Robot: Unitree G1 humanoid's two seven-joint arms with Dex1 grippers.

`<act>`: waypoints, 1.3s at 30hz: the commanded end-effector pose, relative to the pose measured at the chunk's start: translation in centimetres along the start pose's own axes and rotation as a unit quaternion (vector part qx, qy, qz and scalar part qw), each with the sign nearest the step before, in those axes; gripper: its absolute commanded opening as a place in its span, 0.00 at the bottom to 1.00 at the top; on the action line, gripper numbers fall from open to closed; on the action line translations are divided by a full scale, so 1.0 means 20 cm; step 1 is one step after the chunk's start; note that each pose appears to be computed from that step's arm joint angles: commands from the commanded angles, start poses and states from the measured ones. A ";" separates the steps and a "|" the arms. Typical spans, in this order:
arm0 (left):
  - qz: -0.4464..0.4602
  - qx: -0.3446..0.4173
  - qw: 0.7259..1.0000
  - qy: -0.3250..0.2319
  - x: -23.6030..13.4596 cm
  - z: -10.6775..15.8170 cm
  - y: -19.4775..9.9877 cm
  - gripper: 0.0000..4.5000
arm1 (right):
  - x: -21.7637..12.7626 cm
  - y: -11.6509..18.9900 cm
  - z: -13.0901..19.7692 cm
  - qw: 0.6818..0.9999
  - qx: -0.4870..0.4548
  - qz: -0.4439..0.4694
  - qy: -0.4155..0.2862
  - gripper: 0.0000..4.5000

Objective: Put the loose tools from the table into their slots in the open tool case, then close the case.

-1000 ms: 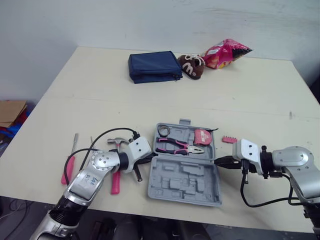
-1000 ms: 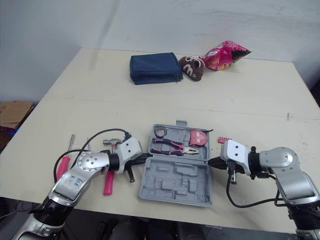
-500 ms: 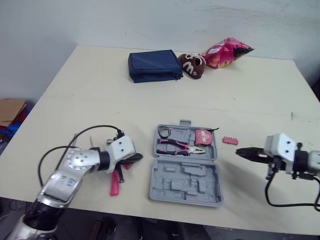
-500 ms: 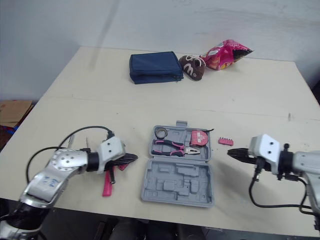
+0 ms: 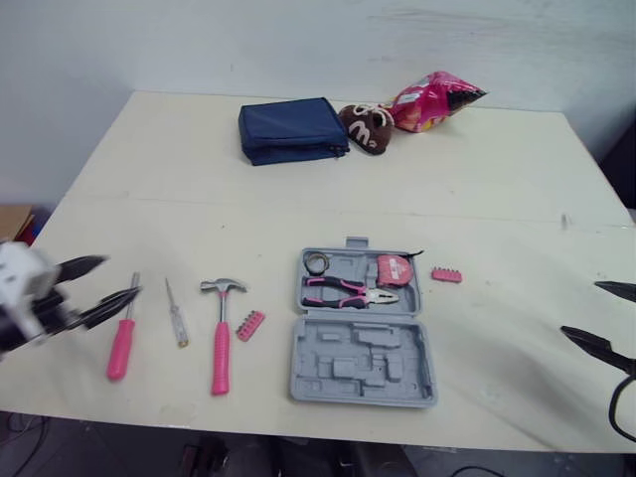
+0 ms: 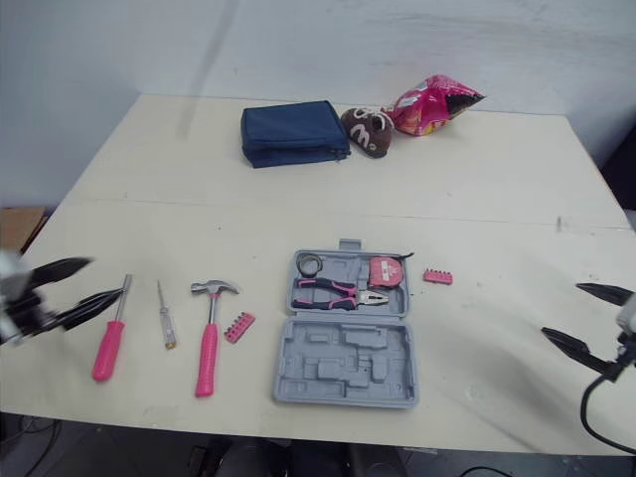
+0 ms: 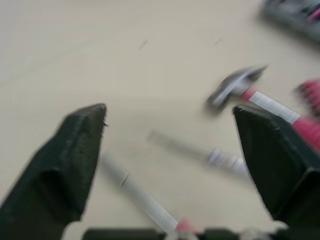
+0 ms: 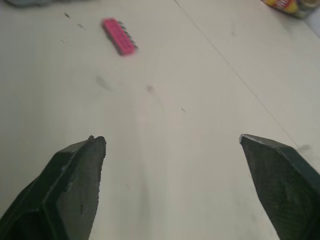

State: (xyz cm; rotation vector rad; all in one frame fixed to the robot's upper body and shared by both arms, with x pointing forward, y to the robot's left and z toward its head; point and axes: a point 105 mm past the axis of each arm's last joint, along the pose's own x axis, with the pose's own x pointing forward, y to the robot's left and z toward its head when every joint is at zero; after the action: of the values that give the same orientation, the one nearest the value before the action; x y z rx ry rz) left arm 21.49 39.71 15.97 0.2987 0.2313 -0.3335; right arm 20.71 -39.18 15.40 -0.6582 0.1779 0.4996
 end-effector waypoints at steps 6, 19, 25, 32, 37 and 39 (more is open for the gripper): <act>0.162 -0.005 0.986 0.033 -0.40 -0.15 0.29 0.99 | -0.14 -0.10 -0.10 0.999 0.008 -0.050 0.011 1.00; 0.122 -0.069 0.990 0.004 -0.30 -0.16 0.07 0.99 | 0.21 0.08 0.21 0.979 0.002 0.075 -0.189 1.00; 0.065 -0.089 0.994 0.000 -0.21 -0.07 -0.14 0.99 | 0.34 0.22 0.45 0.947 -0.006 0.146 -0.285 1.00; 0.057 -0.105 0.992 0.029 -0.01 0.03 -0.46 0.99 | 0.47 0.37 0.60 0.915 -0.010 0.219 -0.339 1.00; 0.098 -0.124 0.985 0.061 0.05 0.06 -0.56 0.99 | 0.53 0.41 0.61 0.908 0.003 0.244 -0.341 1.00; 0.115 -0.136 0.982 0.070 0.09 0.05 -0.59 0.99 | 0.54 0.42 0.60 0.906 0.004 0.252 -0.340 1.00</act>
State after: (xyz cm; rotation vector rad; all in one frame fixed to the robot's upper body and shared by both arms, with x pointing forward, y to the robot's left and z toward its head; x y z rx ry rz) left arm 18.98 28.96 13.53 0.0704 0.3629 -0.0757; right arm 26.04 -21.91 16.73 -0.3817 -0.3130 1.1793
